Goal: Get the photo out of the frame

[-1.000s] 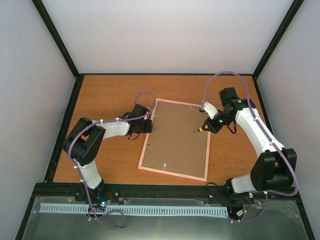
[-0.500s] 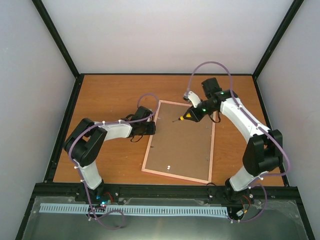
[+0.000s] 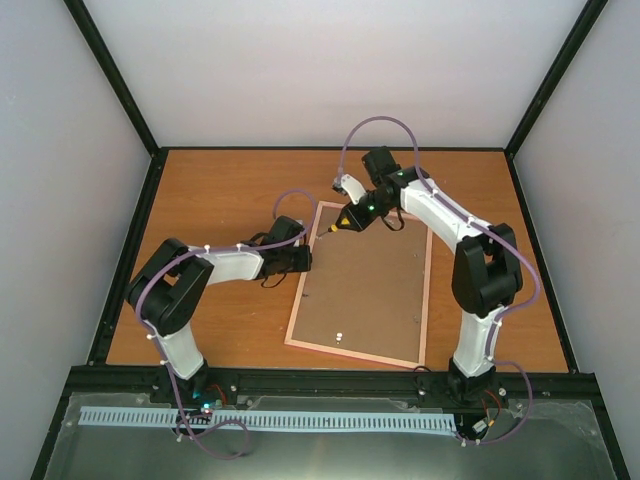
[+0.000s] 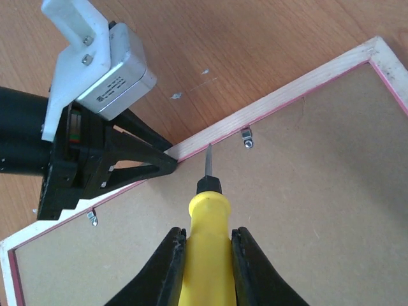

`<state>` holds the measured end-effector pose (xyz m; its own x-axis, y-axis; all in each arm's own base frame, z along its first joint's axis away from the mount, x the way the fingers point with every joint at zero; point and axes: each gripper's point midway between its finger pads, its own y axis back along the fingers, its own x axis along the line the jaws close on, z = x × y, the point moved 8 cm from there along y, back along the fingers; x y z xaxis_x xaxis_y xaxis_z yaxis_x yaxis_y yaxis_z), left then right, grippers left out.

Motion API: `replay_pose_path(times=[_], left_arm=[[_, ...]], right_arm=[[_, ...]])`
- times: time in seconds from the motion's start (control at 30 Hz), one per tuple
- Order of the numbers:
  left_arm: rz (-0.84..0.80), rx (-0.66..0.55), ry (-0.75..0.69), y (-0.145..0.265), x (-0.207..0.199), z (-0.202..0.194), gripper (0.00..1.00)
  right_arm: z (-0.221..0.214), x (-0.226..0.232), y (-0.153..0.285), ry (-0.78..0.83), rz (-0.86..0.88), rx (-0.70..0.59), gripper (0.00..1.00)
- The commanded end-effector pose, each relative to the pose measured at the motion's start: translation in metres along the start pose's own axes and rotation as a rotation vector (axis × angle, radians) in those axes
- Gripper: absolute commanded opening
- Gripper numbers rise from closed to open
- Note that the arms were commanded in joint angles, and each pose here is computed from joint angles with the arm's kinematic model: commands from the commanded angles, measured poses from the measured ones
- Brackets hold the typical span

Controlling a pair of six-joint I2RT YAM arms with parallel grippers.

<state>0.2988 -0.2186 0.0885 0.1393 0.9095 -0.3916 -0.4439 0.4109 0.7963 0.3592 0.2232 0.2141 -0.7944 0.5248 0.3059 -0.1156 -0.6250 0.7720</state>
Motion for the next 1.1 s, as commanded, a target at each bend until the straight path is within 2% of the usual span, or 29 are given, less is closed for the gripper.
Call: replay_pose_path(times=[0.0, 0.23, 1.07], left_arm=[[0.019, 0.119, 0.048, -0.002, 0.007, -0.028, 0.01], [0.009, 0.102, 0.058, 0.000, 0.008, -0.029, 0.01], [0.024, 0.102, 0.060, 0.003, 0.012, -0.035, 0.01]], right_arm=[[0.007, 0.004, -0.014, -0.001, -0.007, 0.021, 0.03], [0.001, -0.002, -0.029, -0.001, -0.036, 0.071, 0.03], [0.000, -0.015, -0.056, -0.027, -0.048, 0.118, 0.03]])
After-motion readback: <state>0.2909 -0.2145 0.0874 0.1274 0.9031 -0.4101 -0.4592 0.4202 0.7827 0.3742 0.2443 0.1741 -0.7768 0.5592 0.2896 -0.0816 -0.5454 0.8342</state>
